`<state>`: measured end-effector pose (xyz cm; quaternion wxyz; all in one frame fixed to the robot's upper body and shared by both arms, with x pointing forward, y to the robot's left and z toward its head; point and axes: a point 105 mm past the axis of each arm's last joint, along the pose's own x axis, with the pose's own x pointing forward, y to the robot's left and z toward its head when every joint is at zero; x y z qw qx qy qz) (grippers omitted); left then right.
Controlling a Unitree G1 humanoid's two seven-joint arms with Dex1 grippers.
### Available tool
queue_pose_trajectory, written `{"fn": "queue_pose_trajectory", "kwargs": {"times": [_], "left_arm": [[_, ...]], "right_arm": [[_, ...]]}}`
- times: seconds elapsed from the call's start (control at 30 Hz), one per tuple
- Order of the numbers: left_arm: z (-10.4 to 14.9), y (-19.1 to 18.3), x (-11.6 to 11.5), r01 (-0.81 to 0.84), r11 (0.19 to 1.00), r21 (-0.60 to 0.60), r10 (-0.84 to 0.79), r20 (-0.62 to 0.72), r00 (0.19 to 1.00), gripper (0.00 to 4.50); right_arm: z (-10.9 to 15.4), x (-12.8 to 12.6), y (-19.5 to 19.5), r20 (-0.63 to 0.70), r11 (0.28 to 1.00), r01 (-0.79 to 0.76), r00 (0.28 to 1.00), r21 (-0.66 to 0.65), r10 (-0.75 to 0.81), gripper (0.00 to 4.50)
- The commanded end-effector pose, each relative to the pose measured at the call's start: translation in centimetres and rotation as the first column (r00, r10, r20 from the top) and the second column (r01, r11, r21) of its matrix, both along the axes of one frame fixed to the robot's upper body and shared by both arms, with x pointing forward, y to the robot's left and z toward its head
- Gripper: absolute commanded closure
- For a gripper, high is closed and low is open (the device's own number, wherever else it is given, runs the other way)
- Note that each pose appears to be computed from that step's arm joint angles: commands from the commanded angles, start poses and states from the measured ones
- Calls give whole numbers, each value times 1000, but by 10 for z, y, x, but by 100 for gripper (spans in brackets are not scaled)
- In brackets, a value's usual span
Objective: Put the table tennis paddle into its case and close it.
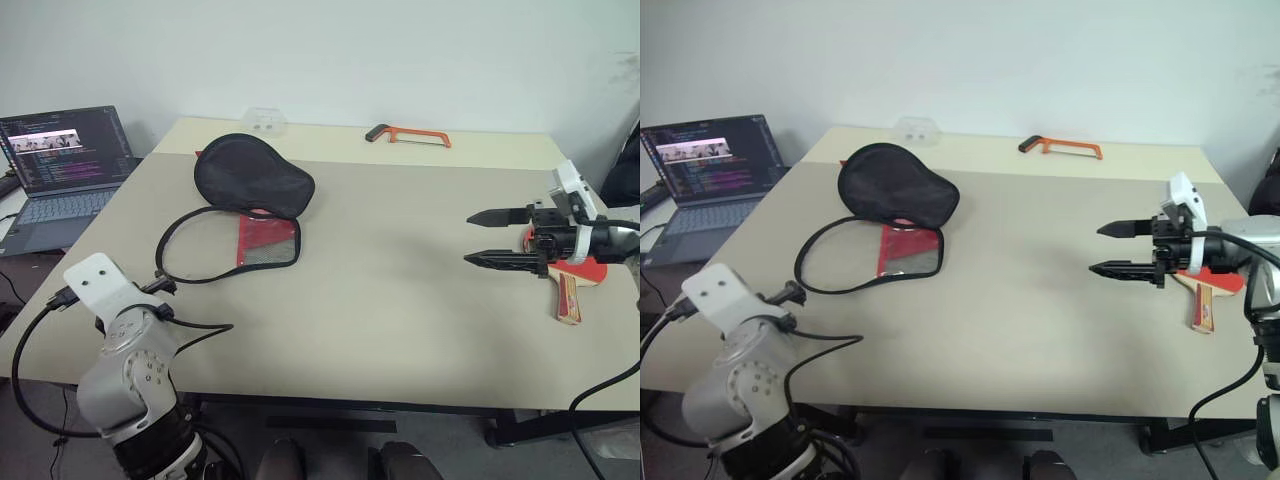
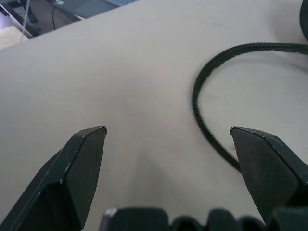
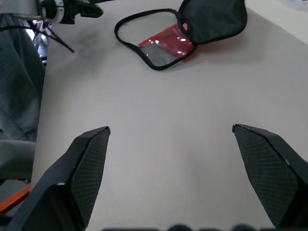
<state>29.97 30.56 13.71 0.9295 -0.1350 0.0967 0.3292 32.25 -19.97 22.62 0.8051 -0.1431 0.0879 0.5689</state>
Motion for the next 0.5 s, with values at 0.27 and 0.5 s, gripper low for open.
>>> {"fn": "queue_pose_trajectory", "kwargs": {"times": [0.27, 0.5], "left_arm": [[-1, -20, 38, -9, 999, -46, 10, 14, 1000, 0], [-14, -33, 60, -34, 988, -152, 32, -16, 999, 0]], "right_arm": [[13, -1, 10, 50, 998, -53, 997, -16, 54, 1], [14, -1, 15, 50, 997, -72, 996, -12, 72, 1]]}}
